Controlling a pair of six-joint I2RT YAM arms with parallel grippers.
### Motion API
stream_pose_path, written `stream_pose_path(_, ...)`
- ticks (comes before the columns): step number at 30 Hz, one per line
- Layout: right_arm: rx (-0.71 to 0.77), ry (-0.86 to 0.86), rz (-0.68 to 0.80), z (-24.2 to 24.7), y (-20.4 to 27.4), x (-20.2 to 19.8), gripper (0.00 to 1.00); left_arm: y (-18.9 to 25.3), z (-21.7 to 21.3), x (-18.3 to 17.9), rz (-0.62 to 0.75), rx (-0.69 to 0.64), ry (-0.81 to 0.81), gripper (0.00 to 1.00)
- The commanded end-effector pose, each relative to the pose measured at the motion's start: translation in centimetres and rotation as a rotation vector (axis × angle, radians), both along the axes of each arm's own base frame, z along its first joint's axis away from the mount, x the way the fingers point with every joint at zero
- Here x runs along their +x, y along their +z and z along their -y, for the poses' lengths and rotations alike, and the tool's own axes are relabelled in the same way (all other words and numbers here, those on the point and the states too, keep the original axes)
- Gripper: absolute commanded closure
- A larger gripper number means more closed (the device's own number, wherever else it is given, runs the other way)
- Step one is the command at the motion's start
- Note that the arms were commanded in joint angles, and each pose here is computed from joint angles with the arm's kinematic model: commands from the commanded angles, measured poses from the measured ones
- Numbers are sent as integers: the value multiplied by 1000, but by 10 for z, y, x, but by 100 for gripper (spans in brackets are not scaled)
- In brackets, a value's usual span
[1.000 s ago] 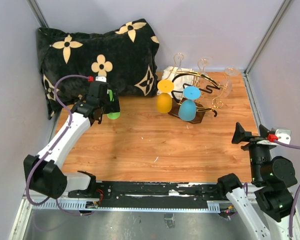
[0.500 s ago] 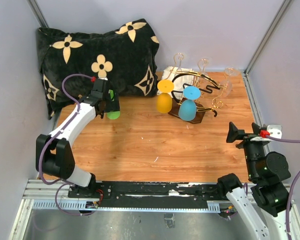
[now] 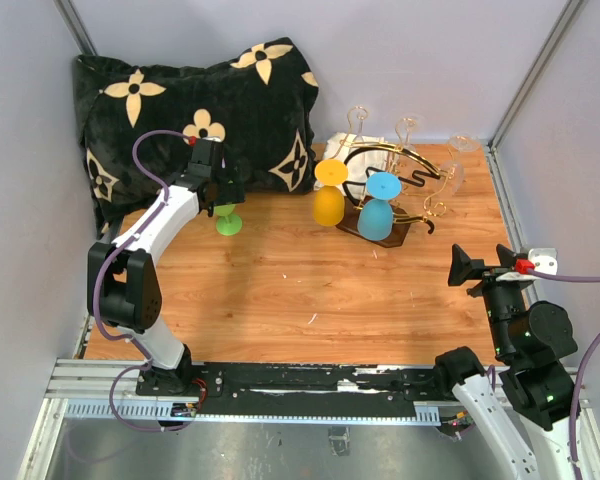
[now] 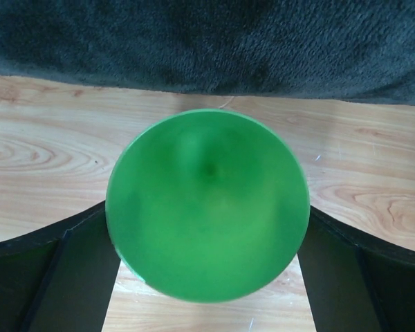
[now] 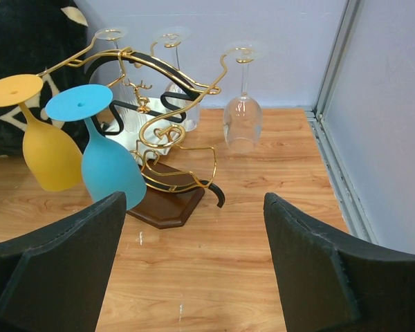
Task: Place the wine glass upside down on the wine glass rack
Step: Turn the wine glass upside down at the wine rack, then pick up the wine glass at the center of the board.
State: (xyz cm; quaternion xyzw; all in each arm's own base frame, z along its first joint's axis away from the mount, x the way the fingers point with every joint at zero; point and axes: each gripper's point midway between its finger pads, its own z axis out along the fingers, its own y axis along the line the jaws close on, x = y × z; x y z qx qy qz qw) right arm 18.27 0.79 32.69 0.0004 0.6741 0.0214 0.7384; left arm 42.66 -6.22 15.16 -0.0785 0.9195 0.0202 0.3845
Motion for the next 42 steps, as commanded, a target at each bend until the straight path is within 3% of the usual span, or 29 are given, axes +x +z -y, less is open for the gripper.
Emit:
stream_pose_path(1,31,12,20,-2,2,0,19,8,-2,13,24,20,-4,0)
stream_pose_path(8,41,2,16,-1,-2,-1,19,17,-2,20,43,26,-10,3)
stream_pose_path(20,38,37,-6,-8,-9,0,19,17,1,15,41,13,-25,22)
stream_pose_path(28,-134,272,-127,-48,-26,5,20,48,34,-24,89,-37,-157,20)
stream_pose_path(36,91,596,-178,-116,-20,1,22,78,64,-87,193,-155,-255,21)
stream_pose_path(42,197,640,-238,-131,-32,7,25,94,80,-116,247,-192,-325,22)
